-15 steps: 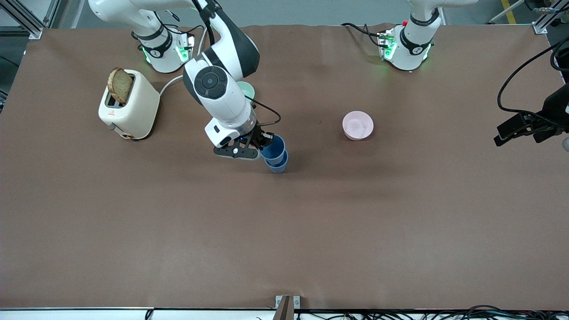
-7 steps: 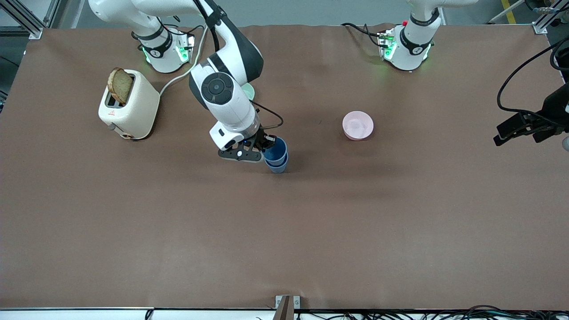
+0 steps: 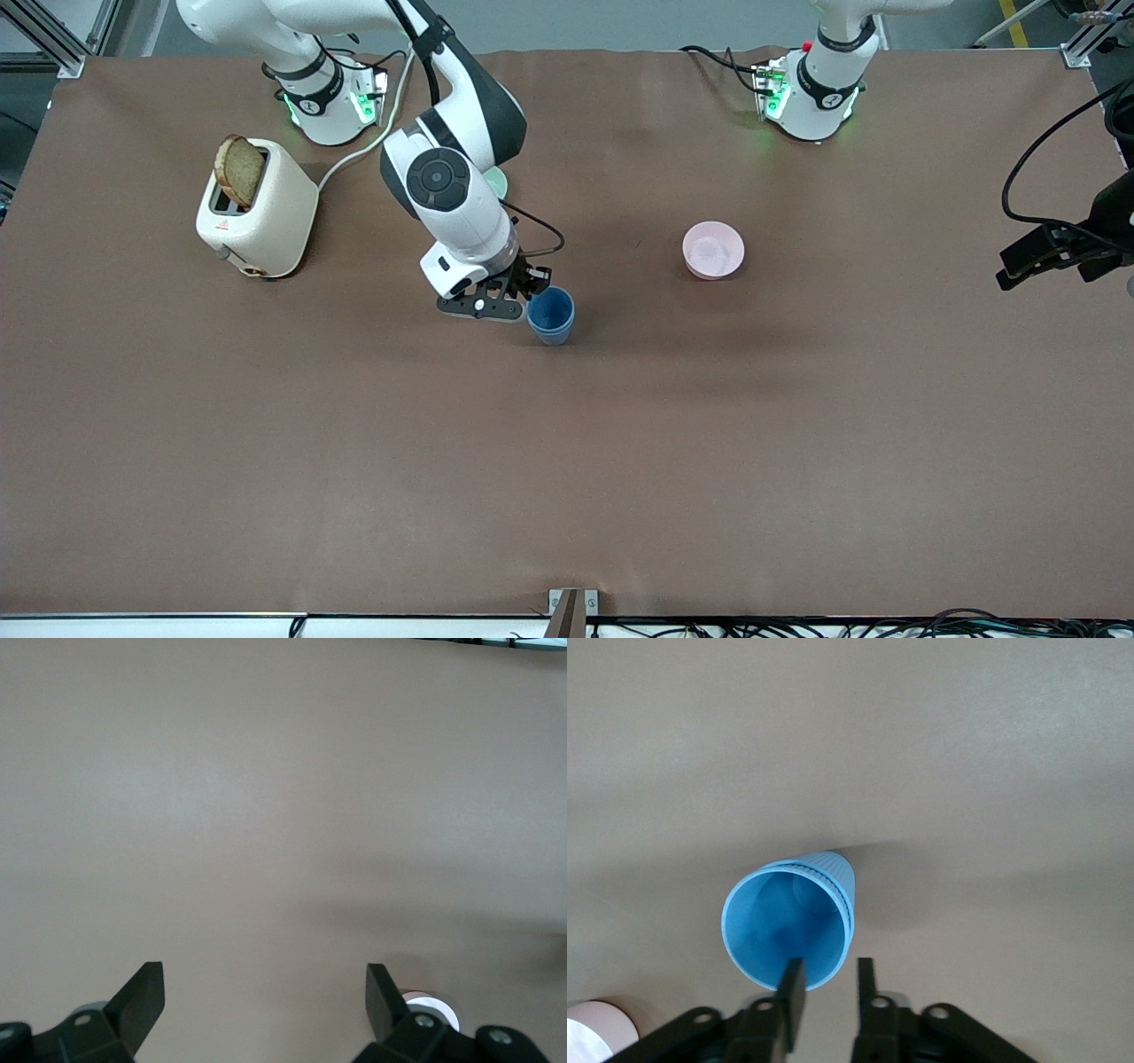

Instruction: Stack blue cups with both arms

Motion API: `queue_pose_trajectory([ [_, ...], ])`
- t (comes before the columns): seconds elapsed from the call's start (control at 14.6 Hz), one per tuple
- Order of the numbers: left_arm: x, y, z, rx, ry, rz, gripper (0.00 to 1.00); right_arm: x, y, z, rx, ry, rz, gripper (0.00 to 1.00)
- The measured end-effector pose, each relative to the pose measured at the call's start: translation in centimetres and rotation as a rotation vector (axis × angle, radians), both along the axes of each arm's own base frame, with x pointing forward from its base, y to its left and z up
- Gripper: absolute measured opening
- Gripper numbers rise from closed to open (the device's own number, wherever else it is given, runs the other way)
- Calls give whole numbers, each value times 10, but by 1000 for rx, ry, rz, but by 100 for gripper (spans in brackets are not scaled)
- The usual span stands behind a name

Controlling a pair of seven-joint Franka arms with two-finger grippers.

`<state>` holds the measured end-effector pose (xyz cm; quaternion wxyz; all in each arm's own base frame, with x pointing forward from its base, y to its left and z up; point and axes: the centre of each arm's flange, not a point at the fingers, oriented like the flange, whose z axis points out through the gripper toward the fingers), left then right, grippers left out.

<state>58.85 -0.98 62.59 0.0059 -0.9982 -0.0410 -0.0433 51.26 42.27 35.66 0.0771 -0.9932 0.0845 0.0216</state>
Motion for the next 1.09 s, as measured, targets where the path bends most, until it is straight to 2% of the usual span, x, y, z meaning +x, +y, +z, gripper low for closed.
queue_pose_trajectory([
  [0.2, -3, -8, 5, -4, -6, -15, 100, 7, -6, 4, 4, -15, -14, 69],
  [0.41, -12, -13, 13, -1, 8, -26, 100, 35, -39, 26, 20, -58, -40, 98],
  [0.55, -14, -13, 16, -1, 4, -26, 100, 63, -99, 63, 27, -75, -26, 100],
  [0.75, -15, -15, 17, -11, 3, -29, 100, 92, -237, 132, 31, -95, -24, 100],
  [0.96, -15, -20, 16, -57, 5, -31, 100, 90, -371, 176, -46, -108, -47, 100],
  [1.09, -15, -21, 16, -60, 6, -32, 100, 85, -421, 185, -90, -105, -65, 100],
])
